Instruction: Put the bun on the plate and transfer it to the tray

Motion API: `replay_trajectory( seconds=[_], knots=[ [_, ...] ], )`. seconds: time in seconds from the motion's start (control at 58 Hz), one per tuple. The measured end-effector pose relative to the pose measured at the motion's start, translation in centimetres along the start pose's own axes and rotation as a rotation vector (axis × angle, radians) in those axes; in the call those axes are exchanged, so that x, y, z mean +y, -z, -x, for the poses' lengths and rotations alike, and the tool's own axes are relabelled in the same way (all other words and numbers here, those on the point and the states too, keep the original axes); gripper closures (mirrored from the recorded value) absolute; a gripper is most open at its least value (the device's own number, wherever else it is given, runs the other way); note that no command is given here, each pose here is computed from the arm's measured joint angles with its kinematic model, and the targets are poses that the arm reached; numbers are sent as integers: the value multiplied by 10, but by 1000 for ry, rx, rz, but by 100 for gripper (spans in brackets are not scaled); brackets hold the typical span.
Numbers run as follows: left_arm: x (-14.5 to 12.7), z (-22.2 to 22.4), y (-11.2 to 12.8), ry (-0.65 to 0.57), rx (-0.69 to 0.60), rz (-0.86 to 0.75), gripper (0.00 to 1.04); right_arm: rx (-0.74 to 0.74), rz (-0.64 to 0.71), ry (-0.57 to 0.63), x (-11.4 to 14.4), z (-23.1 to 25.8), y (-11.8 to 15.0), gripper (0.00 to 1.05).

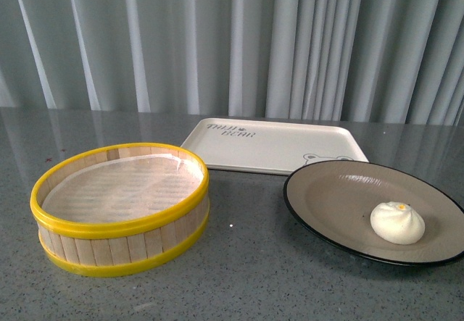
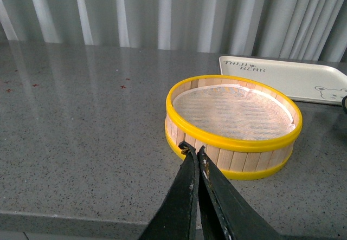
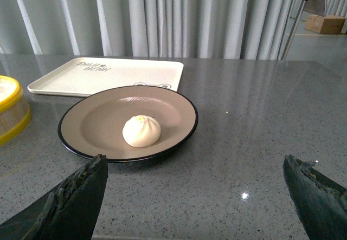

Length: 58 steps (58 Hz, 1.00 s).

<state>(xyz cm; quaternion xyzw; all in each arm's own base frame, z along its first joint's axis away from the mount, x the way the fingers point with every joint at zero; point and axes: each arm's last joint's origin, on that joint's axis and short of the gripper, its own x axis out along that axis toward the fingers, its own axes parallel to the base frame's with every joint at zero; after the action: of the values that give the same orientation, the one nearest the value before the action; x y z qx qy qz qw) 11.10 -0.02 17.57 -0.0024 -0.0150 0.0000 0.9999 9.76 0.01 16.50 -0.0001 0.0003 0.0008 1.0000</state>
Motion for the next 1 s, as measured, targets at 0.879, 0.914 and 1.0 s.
replay_trajectory(
  seconds=[0.879,0.914,1.0],
  knots=[
    [0,15,3,2,7,0,38,0,0,0,0,0,0,8],
    [0,15,3,2,7,0,33,0,0,0,0,0,0,8],
    [0,15,3,2,7,0,17,0,0,0,0,0,0,8]
  ],
)
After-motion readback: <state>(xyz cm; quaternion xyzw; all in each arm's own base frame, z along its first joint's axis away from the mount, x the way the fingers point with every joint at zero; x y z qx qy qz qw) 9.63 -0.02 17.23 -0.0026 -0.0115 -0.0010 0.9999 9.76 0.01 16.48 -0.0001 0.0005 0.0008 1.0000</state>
